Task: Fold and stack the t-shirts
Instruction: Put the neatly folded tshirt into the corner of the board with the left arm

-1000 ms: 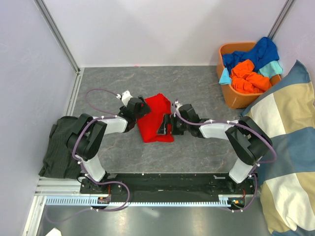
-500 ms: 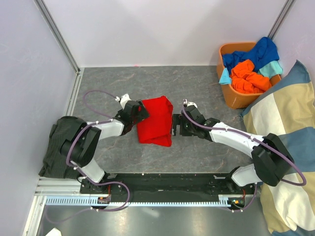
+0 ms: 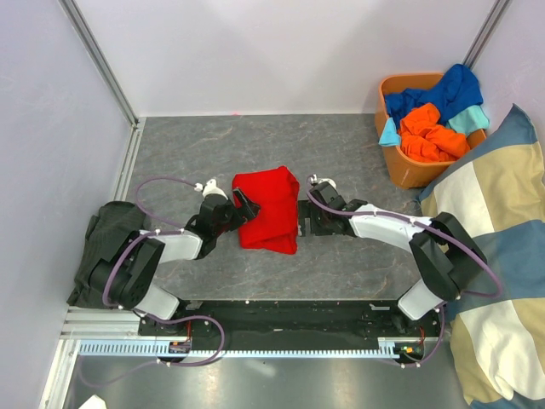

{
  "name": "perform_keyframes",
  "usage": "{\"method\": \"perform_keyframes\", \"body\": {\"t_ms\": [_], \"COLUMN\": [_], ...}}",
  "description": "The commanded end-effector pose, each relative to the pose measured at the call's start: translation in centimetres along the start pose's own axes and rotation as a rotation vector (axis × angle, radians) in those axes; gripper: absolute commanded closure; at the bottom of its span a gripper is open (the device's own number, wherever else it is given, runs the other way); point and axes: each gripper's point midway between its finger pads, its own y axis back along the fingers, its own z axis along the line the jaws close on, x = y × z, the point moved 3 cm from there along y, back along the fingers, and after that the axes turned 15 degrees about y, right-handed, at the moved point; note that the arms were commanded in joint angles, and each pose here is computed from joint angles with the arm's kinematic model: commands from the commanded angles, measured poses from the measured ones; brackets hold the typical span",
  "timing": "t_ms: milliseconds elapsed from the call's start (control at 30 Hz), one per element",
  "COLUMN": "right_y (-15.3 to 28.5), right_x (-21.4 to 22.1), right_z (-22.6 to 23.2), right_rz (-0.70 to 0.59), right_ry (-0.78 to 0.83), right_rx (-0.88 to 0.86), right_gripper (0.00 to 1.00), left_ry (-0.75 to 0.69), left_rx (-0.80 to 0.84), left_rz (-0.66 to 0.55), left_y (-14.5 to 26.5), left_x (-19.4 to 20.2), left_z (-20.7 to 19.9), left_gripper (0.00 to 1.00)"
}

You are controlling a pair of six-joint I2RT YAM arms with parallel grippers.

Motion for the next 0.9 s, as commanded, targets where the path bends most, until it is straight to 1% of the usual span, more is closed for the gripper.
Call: {"method": "perform_keyframes", "body": {"t_ms": [0, 167, 233, 333, 367, 400, 433, 533, 567, 600, 633, 667, 700, 733, 767, 800, 833, 867], "right_y": [-0.2, -0.1, -0.2, -0.3, -0.2, -0.2, -0.1, 0.2, 0.3, 0.4, 0.6, 0.6, 0.7, 0.7, 0.7, 0.8, 0.8, 0.8], "right_x": [-2.3, -2.4, -2.2, -2.0, -2.0, -2.0, -1.9, -1.7, -1.6, -1.4, -1.2, -1.0, -0.9, -0.6, -0.3, 0.1, 0.3, 0.4], "right_z": [0.9, 0.6, 0.3, 0.1, 0.2, 0.2, 0.0, -0.3, -0.5, -0.6, -0.6, -0.7, -0.7, -0.8, -0.8, -0.9, -0.9, -0.9], "right_rz": [-0.056, -0.063, -0.057, -0.054, -0.053, -0.056, -0.056, -0.063, -0.064, -0.063, -0.065, -0.063, -0.066, -0.063, -0.060, -0.056, -0.056, -0.059], "right_ry": [0.014, 0.011, 0.010, 0.006, 0.007, 0.007, 0.007, -0.001, -0.003, -0.004, -0.007, -0.009, -0.010, -0.012, -0.017, -0.014, -0.021, -0.023], "right_rx": [-0.034, -0.020, -0.011, -0.010, -0.012, -0.009, -0.006, 0.004, 0.008, 0.009, 0.009, 0.009, 0.007, 0.008, 0.007, 0.005, 0.005, -0.001], "right_gripper": [0.02, 0.02, 0.02, 0.02, 0.02, 0.02, 0.02, 0.02, 0.02, 0.02, 0.02, 0.02, 0.02, 0.02, 0.02, 0.02, 0.02, 0.02], "left_ry": [0.010, -0.020, -0.028, -0.049, -0.055, -0.056, -0.059, -0.093, -0.130, -0.154, -0.183, -0.262, -0.311, -0.359, -0.453, -0.498, -0.546, -0.625], "left_rx": [-0.019, -0.095, -0.113, -0.130, -0.133, -0.149, -0.159, -0.172, -0.166, -0.133, -0.166, -0.157, -0.110, -0.148, -0.194, -0.149, -0.197, -0.272], "left_rz": [0.170, 0.209, 0.205, 0.204, 0.204, 0.204, 0.203, 0.205, 0.206, 0.186, 0.207, 0.216, 0.192, 0.222, 0.258, 0.216, 0.189, 0.237], "left_y": [-0.2, -1.4, -1.6, -1.8, -1.8, -1.9, -1.9, -2.2, -2.3, -3.0, -3.0, -3.4, -4.4, -4.5, -5.3, -6.5, -7.3, -7.9], "left_x": [3.7, 4.4, 4.3, 4.2, 4.2, 4.0, 3.9, 3.2, 2.8, 1.7, 1.5, 0.9, -0.8, -1.2, -1.4, -3.6, -4.8, -4.9], "left_z": [2.4, 3.8, 4.0, 4.5, 4.6, 4.8, 4.8, 4.2, 3.8, 1.9, 2.0, 1.3, -1.8, -1.9, -1.2, -4.9, -5.1, -3.8], "left_gripper": [0.00, 0.00, 0.05, 0.36, 0.79, 0.96, 0.98, 0.98, 0.98, 0.98, 0.98, 0.98, 0.98, 0.98, 0.98, 0.98, 0.98, 0.98]}}
